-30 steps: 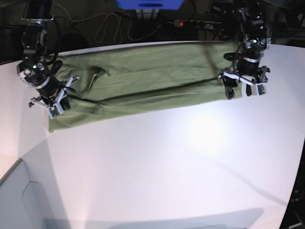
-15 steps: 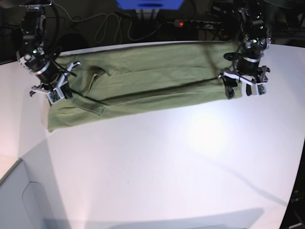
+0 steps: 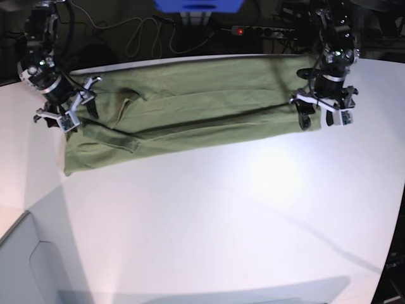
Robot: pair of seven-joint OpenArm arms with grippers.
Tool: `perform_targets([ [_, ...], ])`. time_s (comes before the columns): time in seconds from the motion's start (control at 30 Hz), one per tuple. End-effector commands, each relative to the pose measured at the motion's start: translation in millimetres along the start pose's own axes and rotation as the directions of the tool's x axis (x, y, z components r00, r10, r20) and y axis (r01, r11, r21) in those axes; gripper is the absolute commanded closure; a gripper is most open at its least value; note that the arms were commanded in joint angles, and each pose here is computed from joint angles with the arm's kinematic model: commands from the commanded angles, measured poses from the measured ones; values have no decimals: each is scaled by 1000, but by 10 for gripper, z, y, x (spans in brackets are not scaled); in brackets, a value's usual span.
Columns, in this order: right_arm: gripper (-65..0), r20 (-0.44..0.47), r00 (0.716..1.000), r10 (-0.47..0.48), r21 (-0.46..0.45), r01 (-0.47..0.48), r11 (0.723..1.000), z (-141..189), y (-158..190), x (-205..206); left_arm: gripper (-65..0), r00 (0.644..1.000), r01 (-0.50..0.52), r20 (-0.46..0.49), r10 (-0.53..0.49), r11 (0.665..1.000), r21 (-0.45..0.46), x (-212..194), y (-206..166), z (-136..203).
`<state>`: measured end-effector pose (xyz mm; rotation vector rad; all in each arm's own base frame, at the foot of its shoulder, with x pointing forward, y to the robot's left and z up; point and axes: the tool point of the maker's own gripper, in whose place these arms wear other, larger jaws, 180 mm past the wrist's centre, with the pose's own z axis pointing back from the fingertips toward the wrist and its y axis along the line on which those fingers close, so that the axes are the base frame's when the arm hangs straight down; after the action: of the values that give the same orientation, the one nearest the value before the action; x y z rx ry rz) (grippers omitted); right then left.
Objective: Fold the T-shirt properly
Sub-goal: 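Regrip the strip ends with both grippers, tightening the hold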
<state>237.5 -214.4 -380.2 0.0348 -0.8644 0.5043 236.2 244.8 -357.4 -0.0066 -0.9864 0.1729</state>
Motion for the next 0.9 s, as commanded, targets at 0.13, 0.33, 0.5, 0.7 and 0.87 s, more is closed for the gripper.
perform_targets([
  [0.13, -358, 71, 997, 7, -12, -6, 1000, 44, -42, 203, -428, 1000, -7, 25, 7, 1000, 23, 53, 115, -4],
  [0.33, -358, 66, 998, 4, -10, -3, 1000, 37, -34, 188, -428, 999, -31, -13, 31, 999, 34, -83, 182, -127],
  [0.5, -358, 62, 998, 4, -10, -3, 1000, 37, -34, 180, -425, 999, -44, -21, 44, 998, 34, -106, 189, -202],
  [0.7, -358, 59, 998, 3, -10, -2, 1000, 35, -34, 172, -424, 999, -47, -11, 48, 998, 29, -68, 166, -226],
  [0.87, -358, 59, 998, 3, -10, -2, 1000, 35, -34, 172, -422, 999, -30, -26, 29, 999, -13, -102, 12, -259],
])
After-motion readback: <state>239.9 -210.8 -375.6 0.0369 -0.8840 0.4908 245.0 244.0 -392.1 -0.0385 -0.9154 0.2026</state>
